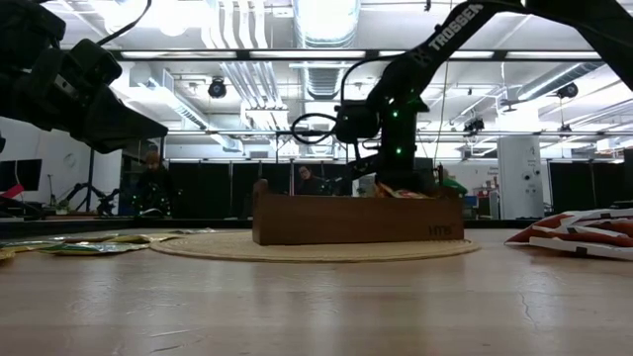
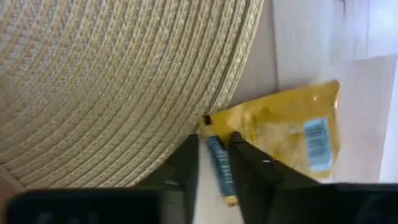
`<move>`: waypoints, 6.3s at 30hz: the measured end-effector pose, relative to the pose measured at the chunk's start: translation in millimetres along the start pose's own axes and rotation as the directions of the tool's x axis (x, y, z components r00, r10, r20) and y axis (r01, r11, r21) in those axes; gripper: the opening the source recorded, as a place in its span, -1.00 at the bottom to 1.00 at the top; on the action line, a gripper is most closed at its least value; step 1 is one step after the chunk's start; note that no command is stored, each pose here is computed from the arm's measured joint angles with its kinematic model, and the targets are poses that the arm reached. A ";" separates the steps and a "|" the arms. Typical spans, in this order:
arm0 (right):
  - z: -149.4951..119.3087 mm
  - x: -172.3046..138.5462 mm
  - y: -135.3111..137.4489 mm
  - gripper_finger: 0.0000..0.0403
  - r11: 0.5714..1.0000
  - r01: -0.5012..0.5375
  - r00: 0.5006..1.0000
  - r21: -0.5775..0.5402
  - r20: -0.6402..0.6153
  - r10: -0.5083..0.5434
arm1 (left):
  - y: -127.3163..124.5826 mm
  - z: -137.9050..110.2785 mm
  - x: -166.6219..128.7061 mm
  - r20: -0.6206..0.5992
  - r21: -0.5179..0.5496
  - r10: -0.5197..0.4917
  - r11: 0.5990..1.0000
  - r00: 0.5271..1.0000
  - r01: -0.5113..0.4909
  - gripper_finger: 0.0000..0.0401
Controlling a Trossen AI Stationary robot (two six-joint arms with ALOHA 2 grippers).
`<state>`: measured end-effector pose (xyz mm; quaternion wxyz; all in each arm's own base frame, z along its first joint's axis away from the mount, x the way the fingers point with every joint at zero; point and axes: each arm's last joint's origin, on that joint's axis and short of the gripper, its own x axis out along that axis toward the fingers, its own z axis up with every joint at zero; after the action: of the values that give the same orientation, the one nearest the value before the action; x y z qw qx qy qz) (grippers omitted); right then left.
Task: Pick & Place Tea
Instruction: Put the orange tea bag into the right section of the wooden organizer
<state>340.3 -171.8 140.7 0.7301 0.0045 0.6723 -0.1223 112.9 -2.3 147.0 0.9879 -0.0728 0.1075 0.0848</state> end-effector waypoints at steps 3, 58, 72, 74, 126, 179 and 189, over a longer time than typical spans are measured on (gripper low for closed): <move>-0.6 0.8 -1.4 -0.91 1.000 0.003 1.000 0.012 -0.004 -0.003 | 0.0 0.0 0.0 0.000 0.000 0.000 1.000 1.000 0.000 -1.00; -39.1 -9.7 -19.2 0.31 0.999 -0.015 0.997 0.028 0.074 0.012 | 0.0 0.0 0.0 0.000 0.000 0.000 1.000 1.000 0.000 -1.00; -53.0 8.6 -19.3 -0.54 0.991 -0.031 0.995 0.131 0.102 0.018 | 0.0 0.0 0.0 0.000 0.000 0.000 1.000 1.000 0.000 -1.00; -51.0 5.7 -20.4 -0.76 0.991 -0.033 0.995 0.133 0.095 0.021 | 0.0 0.0 0.0 0.000 0.000 0.000 1.000 1.000 0.000 -1.00; -14.7 -100.0 78.8 -0.96 0.642 -0.766 0.638 -0.026 0.091 0.765 | 0.0 0.0 0.0 0.000 0.000 0.000 1.000 1.000 0.000 -1.00; -13.2 -107.4 46.5 -0.40 0.937 -0.339 0.941 0.089 0.030 0.338 | 0.0 -0.1 0.1 -0.001 0.001 0.000 1.000 1.000 0.000 -1.00; -13.5 -107.3 49.4 -0.12 0.971 -0.213 0.977 0.108 0.002 0.214 | 0.0 0.0 0.1 -0.001 0.001 0.000 1.000 1.000 0.000 -1.00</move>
<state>329.1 -103.0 237.1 0.7345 0.1166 0.6639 -0.0790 113.0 -2.3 147.0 0.9879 -0.0726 0.1080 0.0849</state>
